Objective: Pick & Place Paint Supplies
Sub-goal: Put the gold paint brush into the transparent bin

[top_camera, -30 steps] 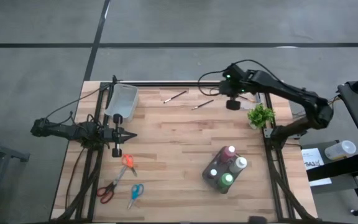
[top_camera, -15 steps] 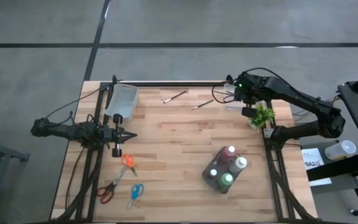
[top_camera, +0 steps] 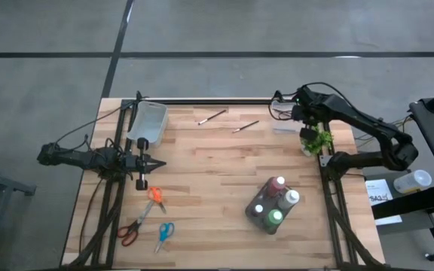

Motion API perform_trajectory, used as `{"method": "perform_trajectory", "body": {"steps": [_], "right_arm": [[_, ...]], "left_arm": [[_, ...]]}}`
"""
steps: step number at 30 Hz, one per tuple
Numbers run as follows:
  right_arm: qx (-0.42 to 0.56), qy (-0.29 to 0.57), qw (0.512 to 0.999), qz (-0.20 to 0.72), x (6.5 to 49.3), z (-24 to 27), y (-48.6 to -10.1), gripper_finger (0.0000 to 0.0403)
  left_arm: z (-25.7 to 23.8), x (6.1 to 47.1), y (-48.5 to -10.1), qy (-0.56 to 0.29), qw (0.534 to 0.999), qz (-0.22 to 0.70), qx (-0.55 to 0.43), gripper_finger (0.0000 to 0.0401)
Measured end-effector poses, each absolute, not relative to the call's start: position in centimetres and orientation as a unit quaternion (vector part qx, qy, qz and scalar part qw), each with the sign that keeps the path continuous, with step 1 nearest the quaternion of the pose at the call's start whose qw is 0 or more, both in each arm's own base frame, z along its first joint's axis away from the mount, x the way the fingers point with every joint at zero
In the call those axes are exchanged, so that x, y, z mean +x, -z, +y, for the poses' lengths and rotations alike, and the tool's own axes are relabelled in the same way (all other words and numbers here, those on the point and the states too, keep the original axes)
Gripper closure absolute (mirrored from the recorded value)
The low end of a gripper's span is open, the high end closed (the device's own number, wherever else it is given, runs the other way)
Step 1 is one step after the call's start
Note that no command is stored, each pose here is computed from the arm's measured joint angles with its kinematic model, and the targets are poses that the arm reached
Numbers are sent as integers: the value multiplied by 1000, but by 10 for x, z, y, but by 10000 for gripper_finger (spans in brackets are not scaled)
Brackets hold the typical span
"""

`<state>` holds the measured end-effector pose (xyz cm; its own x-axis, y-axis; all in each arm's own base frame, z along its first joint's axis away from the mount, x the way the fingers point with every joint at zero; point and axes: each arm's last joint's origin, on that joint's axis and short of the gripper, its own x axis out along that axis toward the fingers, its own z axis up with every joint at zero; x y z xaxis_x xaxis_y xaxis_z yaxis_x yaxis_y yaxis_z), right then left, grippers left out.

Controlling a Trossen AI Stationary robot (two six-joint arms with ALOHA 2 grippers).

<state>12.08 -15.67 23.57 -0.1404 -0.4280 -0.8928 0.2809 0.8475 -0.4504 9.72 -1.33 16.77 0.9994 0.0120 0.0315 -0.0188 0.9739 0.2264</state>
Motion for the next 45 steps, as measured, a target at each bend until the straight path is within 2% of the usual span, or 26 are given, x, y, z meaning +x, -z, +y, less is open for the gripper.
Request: {"method": "perform_trajectory", "body": {"steps": [5, 11, 42, 45], "right_arm": [[-41, 299, 650, 697, 110, -168, -224, 390], [-60, 269, 645, 712, 107, -167, -217, 390], [-71, 251, 642, 721, 106, -166, -213, 390], [-70, 251, 642, 721, 106, -166, -213, 380]], "left_arm": [[-13, 97, -168, -8, 993, -15, 114, 401], [-13, 97, -168, -8, 993, -15, 114, 401], [-13, 97, -168, -8, 993, -15, 114, 401], [-13, 97, -168, -8, 993, -15, 114, 401]]}}
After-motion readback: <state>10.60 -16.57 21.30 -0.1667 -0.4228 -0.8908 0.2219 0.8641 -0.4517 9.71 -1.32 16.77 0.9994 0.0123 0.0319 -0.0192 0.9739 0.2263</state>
